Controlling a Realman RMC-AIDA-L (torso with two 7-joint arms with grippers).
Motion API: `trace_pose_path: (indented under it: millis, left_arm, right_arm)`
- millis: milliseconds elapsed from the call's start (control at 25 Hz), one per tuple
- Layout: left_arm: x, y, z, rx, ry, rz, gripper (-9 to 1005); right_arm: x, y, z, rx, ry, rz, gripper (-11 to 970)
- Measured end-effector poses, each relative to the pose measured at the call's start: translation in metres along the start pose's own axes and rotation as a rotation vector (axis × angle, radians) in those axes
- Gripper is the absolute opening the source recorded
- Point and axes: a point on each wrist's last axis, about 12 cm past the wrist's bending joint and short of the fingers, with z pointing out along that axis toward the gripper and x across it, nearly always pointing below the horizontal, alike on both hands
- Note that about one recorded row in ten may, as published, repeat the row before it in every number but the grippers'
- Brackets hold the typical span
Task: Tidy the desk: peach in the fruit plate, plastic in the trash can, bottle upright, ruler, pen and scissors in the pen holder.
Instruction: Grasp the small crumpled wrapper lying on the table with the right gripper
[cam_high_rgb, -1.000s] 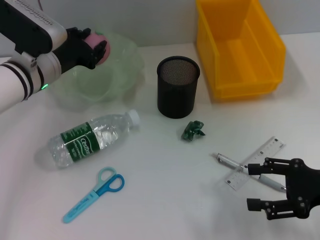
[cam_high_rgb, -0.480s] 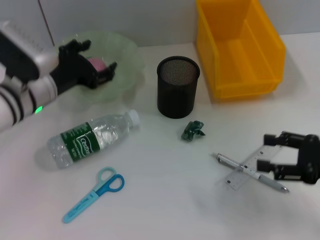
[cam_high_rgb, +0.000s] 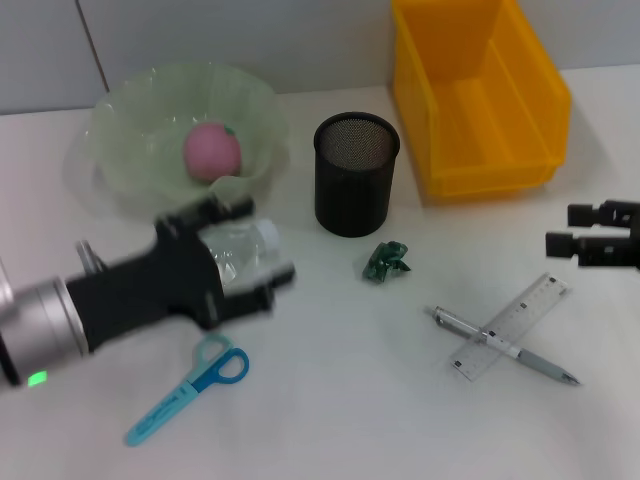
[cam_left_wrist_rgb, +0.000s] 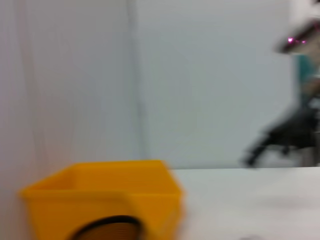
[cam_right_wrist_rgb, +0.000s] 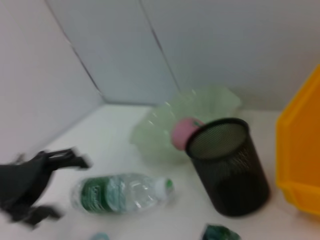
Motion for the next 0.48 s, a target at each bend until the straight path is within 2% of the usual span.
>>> trace_pose_path:
  millis: [40,80,160,280,320,480]
  left_arm:
    - [0.0,0.0,0.0,0.0,0.0,0.0,832]
    - [0.005,-0.014,-0.005,0.098,0.0,-0.01,832]
    - [0.008,-0.018,-0.006,0.129,0.01,-0.02,832]
    - [0.016,-0.02,-0.005,0.132,0.035,-0.043,832]
    - [0.016,-0.02,-0.005,0.132,0.035,-0.043,832]
    - [0.02,-0.021,-0.005,0.128,0.046,-0.06,832]
  right_arm:
    - [-0.011,0.001,0.0,0.019,0.04,0.006,831]
    - [-0.026,0.003,0.003,0.057,0.105,0.014,831]
    - [-0.034,0.005,0.006,0.081,0.14,0.018,831]
    - [-0.062,0.014,0.026,0.12,0.249,0.039,831]
    - [-0.062,0.014,0.026,0.12,0.249,0.039,831]
    - [-0.078,0.022,0.053,0.14,0.331,0.063,830]
